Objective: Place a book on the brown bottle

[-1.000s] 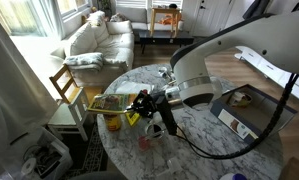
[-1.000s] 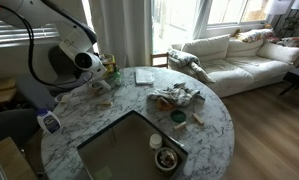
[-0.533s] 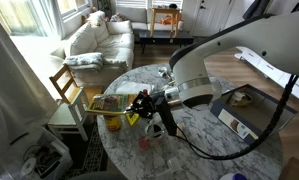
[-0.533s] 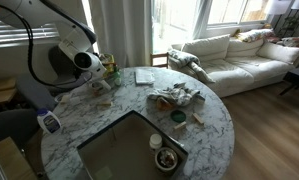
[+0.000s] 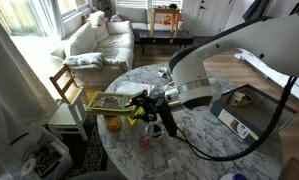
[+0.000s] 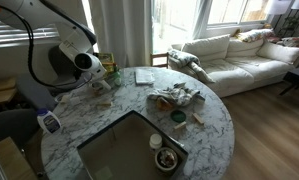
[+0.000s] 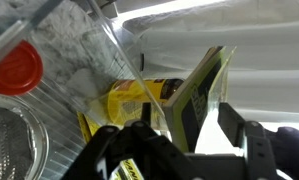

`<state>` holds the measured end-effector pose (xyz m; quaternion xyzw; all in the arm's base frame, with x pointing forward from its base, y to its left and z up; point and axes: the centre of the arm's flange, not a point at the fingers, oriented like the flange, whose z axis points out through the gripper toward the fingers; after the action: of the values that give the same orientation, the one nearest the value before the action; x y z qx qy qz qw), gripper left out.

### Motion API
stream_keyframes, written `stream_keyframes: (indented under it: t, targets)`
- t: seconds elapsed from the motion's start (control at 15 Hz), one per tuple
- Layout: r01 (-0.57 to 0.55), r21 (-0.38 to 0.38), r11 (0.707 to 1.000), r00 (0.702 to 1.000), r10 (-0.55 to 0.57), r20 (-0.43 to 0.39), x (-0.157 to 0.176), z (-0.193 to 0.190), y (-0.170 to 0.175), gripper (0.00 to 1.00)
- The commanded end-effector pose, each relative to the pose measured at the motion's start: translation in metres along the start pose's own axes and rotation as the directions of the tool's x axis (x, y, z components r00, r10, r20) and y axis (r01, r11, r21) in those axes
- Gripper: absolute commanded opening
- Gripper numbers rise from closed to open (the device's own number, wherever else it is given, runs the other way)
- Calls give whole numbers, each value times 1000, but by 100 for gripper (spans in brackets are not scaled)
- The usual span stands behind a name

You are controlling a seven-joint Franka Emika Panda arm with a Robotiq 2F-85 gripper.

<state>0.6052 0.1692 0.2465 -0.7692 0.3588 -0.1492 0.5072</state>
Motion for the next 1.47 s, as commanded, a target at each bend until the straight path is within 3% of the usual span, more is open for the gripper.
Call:
stream_keyframes:
  t: [0.0,0.33,0.67,0.93,1.13,1.4]
  targets:
    - [-11,-16,1000,1000,11,10,1,2,4,99]
    - [22,-61,998,999,-20,29,7,-15,-10,100]
    - [144,-203,969,985,-121,122,23,-61,-61,100]
    - [258,-334,906,952,-179,250,24,-91,-90,100]
    - [347,-422,837,918,-210,337,29,-109,-107,100]
    - [449,-475,757,877,-270,398,38,-132,-140,100]
